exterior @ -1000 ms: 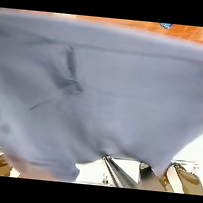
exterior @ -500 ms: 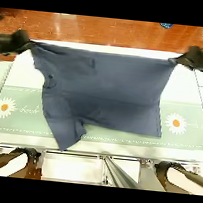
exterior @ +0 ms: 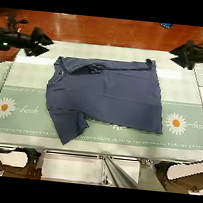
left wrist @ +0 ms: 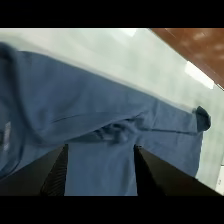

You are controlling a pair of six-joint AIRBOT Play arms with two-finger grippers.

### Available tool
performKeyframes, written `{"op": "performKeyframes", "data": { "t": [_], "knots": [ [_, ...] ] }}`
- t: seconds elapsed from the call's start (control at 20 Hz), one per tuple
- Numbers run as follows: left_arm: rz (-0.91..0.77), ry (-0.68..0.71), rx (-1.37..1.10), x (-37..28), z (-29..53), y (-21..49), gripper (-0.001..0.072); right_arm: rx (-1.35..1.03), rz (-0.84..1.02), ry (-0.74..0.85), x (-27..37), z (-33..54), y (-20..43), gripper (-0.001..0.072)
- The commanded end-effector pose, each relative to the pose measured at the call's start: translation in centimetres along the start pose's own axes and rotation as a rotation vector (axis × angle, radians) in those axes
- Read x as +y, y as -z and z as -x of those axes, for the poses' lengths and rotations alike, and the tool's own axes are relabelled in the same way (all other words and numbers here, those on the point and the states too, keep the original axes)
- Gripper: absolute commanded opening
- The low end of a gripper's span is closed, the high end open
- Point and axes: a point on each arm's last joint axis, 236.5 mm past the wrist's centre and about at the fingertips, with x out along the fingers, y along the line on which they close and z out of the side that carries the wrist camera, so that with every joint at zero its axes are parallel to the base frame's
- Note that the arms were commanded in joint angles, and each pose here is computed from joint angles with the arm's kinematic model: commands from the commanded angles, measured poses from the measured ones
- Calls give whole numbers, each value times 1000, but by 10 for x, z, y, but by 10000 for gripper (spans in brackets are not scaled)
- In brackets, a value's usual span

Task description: Fold the shirts.

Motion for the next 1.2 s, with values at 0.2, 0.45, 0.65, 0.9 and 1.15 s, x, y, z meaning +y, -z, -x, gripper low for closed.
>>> {"op": "performKeyframes", "data": {
  "t": [0.2, 0.45, 0.65, 0.9, 1.15],
  "knots": [
    [117, -290, 226, 136, 85, 109, 509, -50, -153, 399, -125, 112, 82, 414],
    [310, -66, 242, 155, 46, 219, 508, -42, -142, 294, -131, 58, 187, 414],
    [373, -84, 228, 175, 30, 243, 508, -97, -165, 202, -110, 48, 200, 414],
    [330, -120, 215, 179, 11, 240, 507, -79, -161, 150, -95, 40, 202, 414],
    [274, -142, 254, 173, -13, 243, 396, -64, -153, 186, -103, 42, 206, 414]
  ]
}}
